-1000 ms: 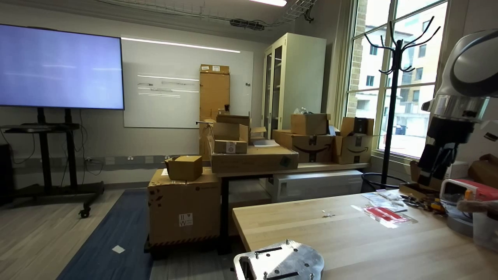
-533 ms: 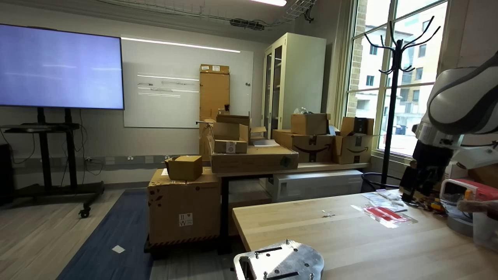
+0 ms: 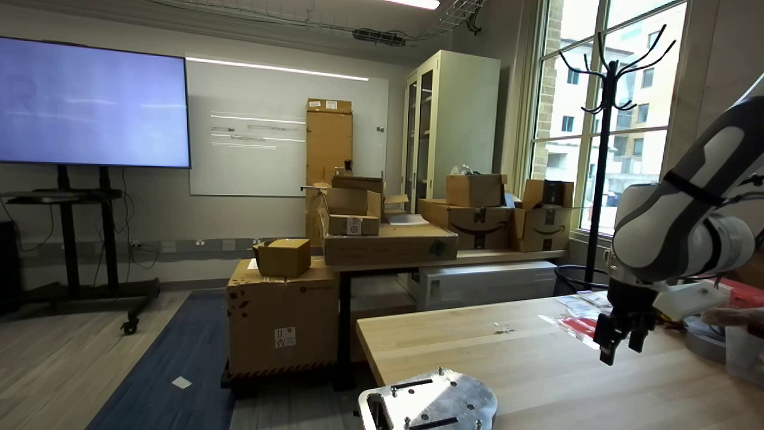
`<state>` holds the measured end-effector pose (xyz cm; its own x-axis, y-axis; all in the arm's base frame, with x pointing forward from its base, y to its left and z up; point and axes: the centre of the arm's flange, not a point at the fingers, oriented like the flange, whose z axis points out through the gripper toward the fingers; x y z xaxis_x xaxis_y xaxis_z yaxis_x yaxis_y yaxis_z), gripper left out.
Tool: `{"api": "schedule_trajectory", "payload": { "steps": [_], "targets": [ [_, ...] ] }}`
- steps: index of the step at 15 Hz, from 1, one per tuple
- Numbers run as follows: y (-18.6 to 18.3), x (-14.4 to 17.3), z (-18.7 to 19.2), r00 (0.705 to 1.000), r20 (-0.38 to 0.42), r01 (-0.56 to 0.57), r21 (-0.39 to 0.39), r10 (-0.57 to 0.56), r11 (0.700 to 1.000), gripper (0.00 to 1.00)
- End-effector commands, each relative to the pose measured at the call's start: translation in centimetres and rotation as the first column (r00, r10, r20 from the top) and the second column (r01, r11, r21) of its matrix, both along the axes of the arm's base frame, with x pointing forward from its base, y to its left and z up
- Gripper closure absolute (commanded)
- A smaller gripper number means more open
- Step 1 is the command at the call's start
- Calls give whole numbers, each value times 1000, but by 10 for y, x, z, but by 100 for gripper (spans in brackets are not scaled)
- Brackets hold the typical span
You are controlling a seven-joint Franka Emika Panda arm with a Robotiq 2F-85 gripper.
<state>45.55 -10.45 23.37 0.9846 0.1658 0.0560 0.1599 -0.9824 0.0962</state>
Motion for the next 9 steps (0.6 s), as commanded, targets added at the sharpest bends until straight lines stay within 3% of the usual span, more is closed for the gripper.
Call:
{"api": "schedule_trajectory", "payload": {
  "steps": [1, 9],
  "targets": [
    [-6, 26, -31, 999, -38, -15, 12, 16, 1000, 0],
    [-18, 46, -87, 994, -90, -60, 50, 65, 997, 0]
  ]
}}
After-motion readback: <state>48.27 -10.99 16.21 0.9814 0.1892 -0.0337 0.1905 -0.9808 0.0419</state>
